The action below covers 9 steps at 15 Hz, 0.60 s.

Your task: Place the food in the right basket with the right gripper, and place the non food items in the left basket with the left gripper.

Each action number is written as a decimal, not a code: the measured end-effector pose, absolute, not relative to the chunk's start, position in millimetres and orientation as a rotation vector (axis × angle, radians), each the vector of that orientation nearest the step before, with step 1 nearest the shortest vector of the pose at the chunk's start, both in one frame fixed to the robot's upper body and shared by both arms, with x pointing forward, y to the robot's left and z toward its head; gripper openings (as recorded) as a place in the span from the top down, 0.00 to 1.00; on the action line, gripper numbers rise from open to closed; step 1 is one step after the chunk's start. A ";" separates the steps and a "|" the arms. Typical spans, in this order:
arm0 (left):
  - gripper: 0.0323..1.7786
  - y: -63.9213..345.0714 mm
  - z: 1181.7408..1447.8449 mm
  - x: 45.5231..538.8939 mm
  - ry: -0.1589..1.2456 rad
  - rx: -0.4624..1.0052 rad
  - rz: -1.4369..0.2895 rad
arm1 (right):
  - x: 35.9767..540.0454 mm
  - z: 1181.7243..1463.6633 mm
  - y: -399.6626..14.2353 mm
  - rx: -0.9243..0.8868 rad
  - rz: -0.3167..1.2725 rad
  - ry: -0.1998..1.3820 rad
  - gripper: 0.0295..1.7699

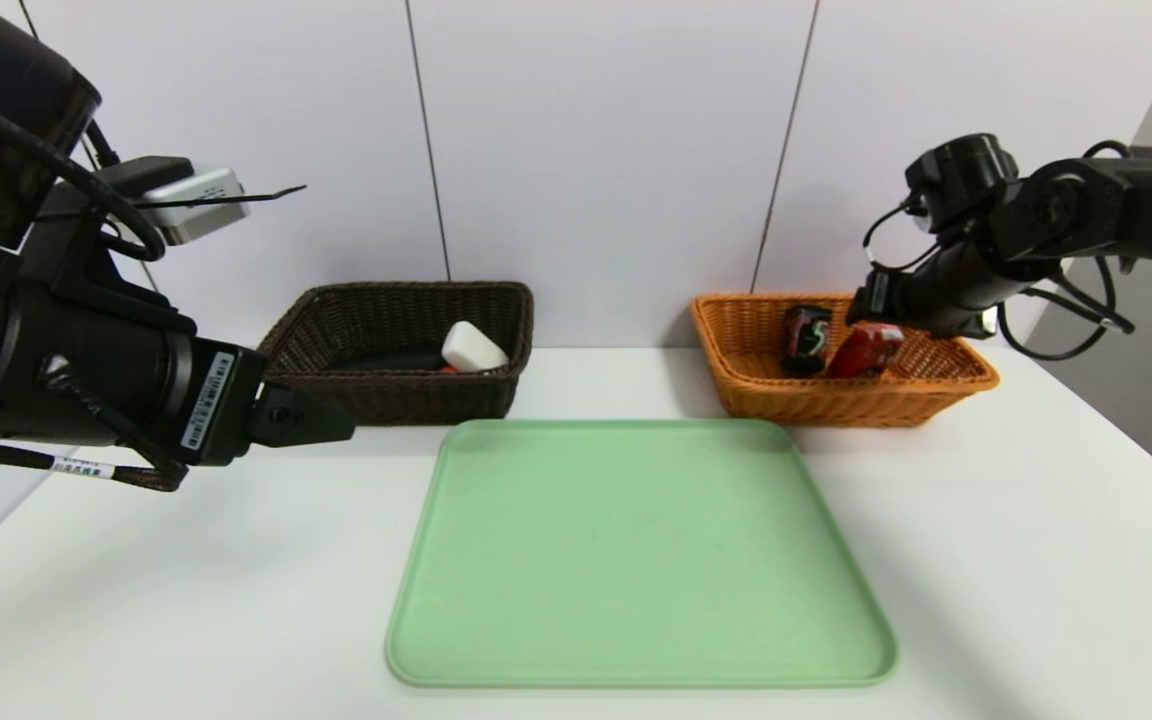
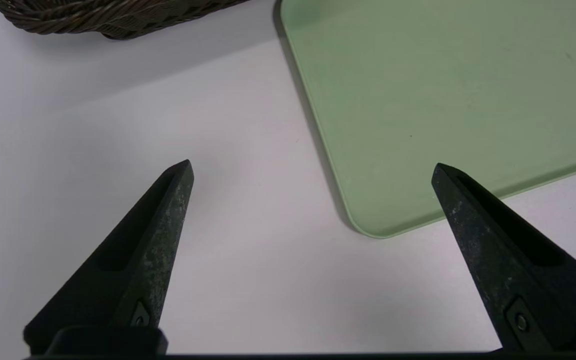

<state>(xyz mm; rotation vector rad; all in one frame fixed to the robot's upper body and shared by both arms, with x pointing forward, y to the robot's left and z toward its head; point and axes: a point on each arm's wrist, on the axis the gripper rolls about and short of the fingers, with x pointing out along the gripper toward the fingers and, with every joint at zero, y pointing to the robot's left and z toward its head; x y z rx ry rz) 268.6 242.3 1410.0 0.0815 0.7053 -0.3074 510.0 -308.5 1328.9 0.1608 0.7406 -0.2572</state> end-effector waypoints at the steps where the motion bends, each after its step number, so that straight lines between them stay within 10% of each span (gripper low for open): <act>1: 0.05 244.1 1411.1 267.7 0.700 0.078 -0.302 | 501.1 1340.6 -309.2 0.164 -0.253 0.729 0.17; 9: 0.05 275.3 1432.5 241.3 0.588 0.015 -0.217 | 380.9 1425.6 -310.5 0.200 -0.128 0.730 0.08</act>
